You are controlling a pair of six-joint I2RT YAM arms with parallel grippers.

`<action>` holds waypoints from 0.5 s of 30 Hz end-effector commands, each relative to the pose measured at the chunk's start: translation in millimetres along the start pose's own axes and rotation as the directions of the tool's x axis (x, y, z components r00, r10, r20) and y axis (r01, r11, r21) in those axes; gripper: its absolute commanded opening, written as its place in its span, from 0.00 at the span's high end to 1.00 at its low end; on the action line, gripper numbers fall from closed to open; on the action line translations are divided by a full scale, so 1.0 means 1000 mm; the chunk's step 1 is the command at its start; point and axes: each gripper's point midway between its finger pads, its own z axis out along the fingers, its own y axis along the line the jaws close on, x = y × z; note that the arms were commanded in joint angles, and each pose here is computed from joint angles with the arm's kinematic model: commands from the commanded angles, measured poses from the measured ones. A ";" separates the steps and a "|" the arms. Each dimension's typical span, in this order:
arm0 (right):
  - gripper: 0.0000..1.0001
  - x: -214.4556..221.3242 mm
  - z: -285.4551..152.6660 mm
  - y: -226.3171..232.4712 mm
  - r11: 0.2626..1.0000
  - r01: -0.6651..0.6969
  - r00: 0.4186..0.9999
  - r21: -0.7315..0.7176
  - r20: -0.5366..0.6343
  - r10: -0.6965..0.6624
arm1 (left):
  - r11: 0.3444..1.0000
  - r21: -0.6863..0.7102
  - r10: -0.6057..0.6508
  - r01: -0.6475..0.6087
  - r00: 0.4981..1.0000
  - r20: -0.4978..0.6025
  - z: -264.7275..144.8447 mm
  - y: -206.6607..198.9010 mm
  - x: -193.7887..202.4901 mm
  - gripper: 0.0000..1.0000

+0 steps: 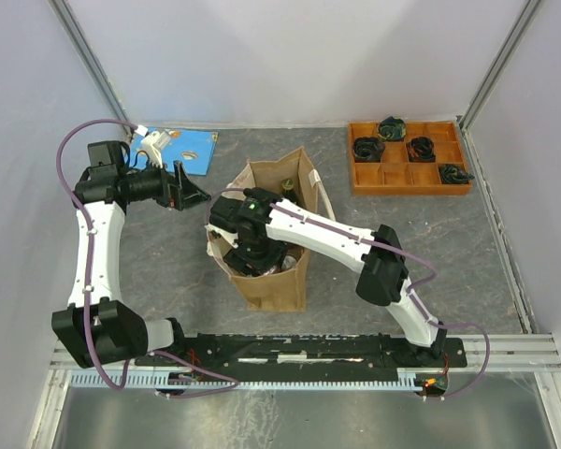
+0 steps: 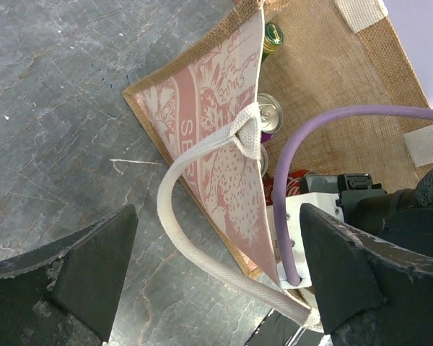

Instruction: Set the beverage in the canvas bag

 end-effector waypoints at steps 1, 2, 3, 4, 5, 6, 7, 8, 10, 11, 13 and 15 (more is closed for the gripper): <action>1.00 0.024 -0.024 0.045 0.984 0.080 0.995 -0.158 -0.043 -0.088 | 0.998 0.022 0.066 -0.066 0.998 0.015 -0.002 -0.006 -0.004 0.01; 1.00 0.027 -0.023 0.047 0.982 0.084 0.994 -0.167 -0.054 -0.094 | 0.998 0.023 0.065 -0.066 0.998 0.016 -0.002 -0.006 -0.003 0.01; 1.00 0.029 -0.024 0.049 0.980 0.094 0.993 -0.174 -0.058 -0.105 | 0.998 0.023 0.065 -0.065 0.998 0.016 -0.002 -0.006 -0.003 0.01; 1.00 0.030 -0.025 0.049 0.979 0.100 0.992 -0.176 -0.061 -0.112 | 0.998 0.023 0.066 -0.066 0.998 0.015 -0.002 -0.006 -0.003 0.01; 1.00 0.031 -0.026 0.050 0.978 0.105 0.991 -0.179 -0.063 -0.118 | 0.997 0.023 0.067 -0.068 0.998 0.016 -0.002 -0.006 -0.004 0.01; 1.00 0.033 -0.027 0.052 0.976 0.109 0.990 -0.186 -0.066 -0.123 | 0.997 0.022 0.068 -0.068 0.998 0.015 -0.002 -0.006 -0.003 0.01; 1.00 0.034 -0.028 0.053 0.974 0.109 0.990 -0.197 -0.070 -0.125 | 0.997 0.022 0.069 -0.070 0.997 0.015 -0.002 -0.006 -0.003 0.01; 1.00 0.036 -0.028 0.054 0.973 0.112 0.989 -0.203 -0.072 -0.129 | 0.997 0.021 0.069 -0.069 0.998 0.015 -0.002 -0.006 -0.003 0.01; 1.00 0.038 -0.027 0.056 0.970 0.114 0.988 -0.215 -0.080 -0.134 | 0.998 0.022 0.066 -0.066 0.998 0.013 -0.002 -0.006 -0.001 0.01; 1.00 0.040 -0.025 0.055 0.969 0.114 0.987 -0.219 -0.089 -0.136 | 0.998 0.024 0.066 -0.066 0.998 0.013 -0.002 -0.007 -0.001 0.01; 1.00 0.043 -0.021 0.053 0.970 0.115 0.985 -0.213 -0.103 -0.140 | 0.998 0.025 0.065 -0.065 0.998 0.014 -0.003 -0.008 0.000 0.01; 1.00 0.044 -0.015 0.053 0.972 0.105 0.986 -0.211 -0.109 -0.130 | 0.997 0.026 0.070 -0.070 0.997 0.017 -0.003 -0.009 -0.001 0.01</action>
